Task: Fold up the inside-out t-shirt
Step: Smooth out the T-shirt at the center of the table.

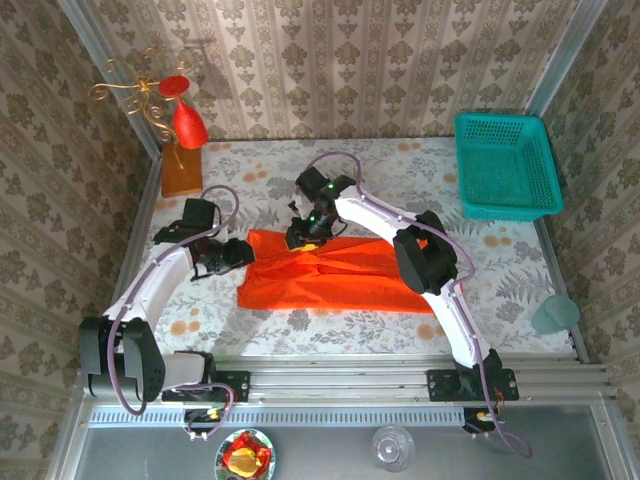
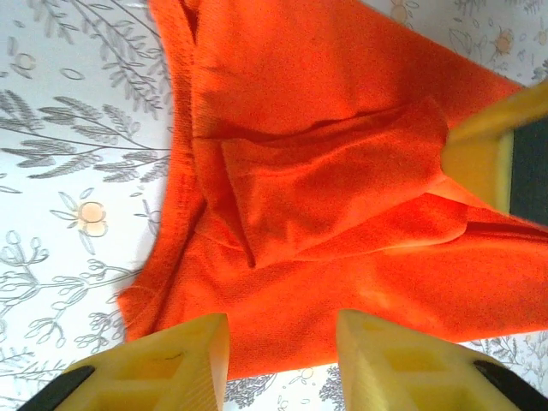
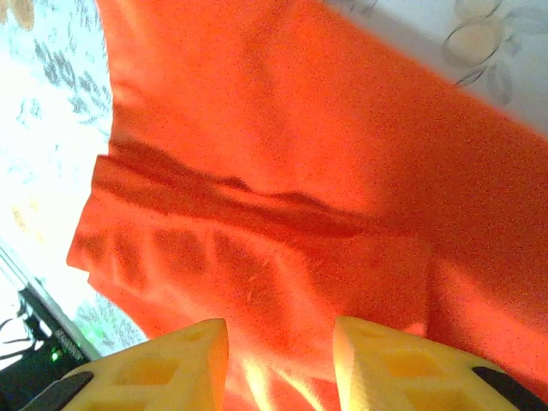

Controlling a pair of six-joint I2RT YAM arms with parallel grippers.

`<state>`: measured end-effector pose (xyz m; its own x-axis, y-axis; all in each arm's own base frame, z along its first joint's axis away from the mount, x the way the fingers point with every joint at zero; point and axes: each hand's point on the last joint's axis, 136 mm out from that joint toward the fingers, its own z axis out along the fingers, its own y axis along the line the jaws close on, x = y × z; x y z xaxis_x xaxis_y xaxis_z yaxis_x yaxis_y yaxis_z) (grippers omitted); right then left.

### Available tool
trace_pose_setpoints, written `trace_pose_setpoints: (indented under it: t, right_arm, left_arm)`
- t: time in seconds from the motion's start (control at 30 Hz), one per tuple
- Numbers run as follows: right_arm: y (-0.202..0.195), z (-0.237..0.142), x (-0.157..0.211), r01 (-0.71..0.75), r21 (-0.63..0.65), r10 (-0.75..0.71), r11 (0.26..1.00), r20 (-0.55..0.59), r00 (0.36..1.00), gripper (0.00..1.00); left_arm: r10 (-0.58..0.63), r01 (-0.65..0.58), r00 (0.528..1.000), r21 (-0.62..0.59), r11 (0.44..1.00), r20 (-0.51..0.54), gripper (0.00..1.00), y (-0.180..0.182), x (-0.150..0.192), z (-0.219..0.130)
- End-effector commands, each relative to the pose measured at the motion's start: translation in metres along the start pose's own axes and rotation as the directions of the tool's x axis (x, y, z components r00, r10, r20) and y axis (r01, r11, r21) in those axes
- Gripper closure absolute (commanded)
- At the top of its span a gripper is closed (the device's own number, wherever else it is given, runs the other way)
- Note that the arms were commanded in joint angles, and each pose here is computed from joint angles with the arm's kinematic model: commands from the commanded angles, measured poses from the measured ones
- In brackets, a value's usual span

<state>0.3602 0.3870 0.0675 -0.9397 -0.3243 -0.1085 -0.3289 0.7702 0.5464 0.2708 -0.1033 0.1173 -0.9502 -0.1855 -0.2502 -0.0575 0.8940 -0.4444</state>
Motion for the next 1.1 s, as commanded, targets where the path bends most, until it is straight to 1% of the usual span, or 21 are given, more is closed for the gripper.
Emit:
trace_pose_setpoints:
  t: [0.0,0.03,0.1,0.2,0.23,0.3,0.4,0.5,0.6,0.77,0.83,0.93,1.03,1.07]
  right_arm:
    - [0.039,-0.025,0.033,0.068,-0.075,-0.071,0.995,-0.041,0.997,0.62]
    - [0.042,-0.026,0.041,0.077,-0.081,-0.082,0.994,-0.055,0.995,0.63]
    - [0.038,-0.029,0.047,0.084,-0.048,-0.086,0.995,-0.043,0.995,0.62]
    - [0.016,-0.034,0.033,0.035,0.038,-0.036,0.999,0.024,0.999,0.59]
    - [0.009,-0.035,0.027,0.009,0.052,-0.011,0.999,0.042,0.999,0.58]
    - [0.0,-0.033,0.014,-0.028,0.051,0.024,0.998,0.071,0.997,0.58]
    - [-0.015,-0.026,-0.001,-0.061,0.079,0.053,0.995,0.095,0.994,0.56]
    - [-0.025,-0.019,-0.012,-0.084,0.087,0.075,0.993,0.092,0.993,0.56]
    - [-0.03,-0.01,-0.017,-0.096,0.075,0.09,0.992,0.079,0.993,0.55]
    - [-0.03,0.005,-0.018,-0.099,0.032,0.098,0.995,0.035,0.995,0.55]
    - [-0.026,0.007,-0.016,-0.098,0.002,0.097,0.995,0.023,0.995,0.55]
    - [-0.013,0.009,-0.015,-0.089,-0.067,0.089,0.994,0.007,0.996,0.55]
    - [0.0,0.007,-0.009,-0.068,-0.113,0.067,0.991,-0.011,0.998,0.56]
    - [0.006,0.004,-0.005,-0.056,-0.13,0.055,0.99,-0.013,0.998,0.57]
  left_arm:
    - [-0.002,0.002,1.0,-0.019,1.0,0.005,0.62,0.007,0.001,-0.008]
    - [-0.005,0.005,1.0,-0.019,1.0,0.004,0.62,0.007,-0.001,-0.008]
    - [-0.004,0.004,1.0,-0.014,1.0,-0.005,0.62,0.008,-0.001,-0.006]
    - [0.005,-0.004,1.0,0.047,0.999,-0.023,0.64,-0.003,-0.004,0.002]
    - [0.013,-0.011,0.999,0.075,0.997,-0.031,0.65,-0.009,-0.005,0.005]
    - [0.034,-0.029,0.998,0.114,0.993,-0.046,0.72,-0.023,-0.006,0.011]
    - [0.065,-0.056,0.996,0.129,0.99,-0.064,0.77,-0.035,-0.009,0.024]
    - [0.052,-0.041,0.992,0.091,0.995,-0.118,0.83,-0.028,-0.007,0.041]
    - [0.048,-0.046,0.986,0.013,0.999,-0.158,0.89,-0.01,0.002,0.054]
    - [0.016,-0.024,0.966,-0.029,0.999,-0.256,0.91,0.014,0.026,0.08]
    - [0.01,-0.022,0.961,-0.038,0.999,-0.275,0.91,0.018,0.032,0.085]
    - [0.013,-0.019,0.975,-0.027,0.999,-0.222,0.88,0.014,0.025,0.078]
    - [0.036,-0.038,0.995,-0.023,0.999,-0.09,0.76,0.004,0.004,0.051]
    - [0.036,-0.037,0.999,-0.026,0.999,-0.04,0.74,0.003,-0.004,0.04]
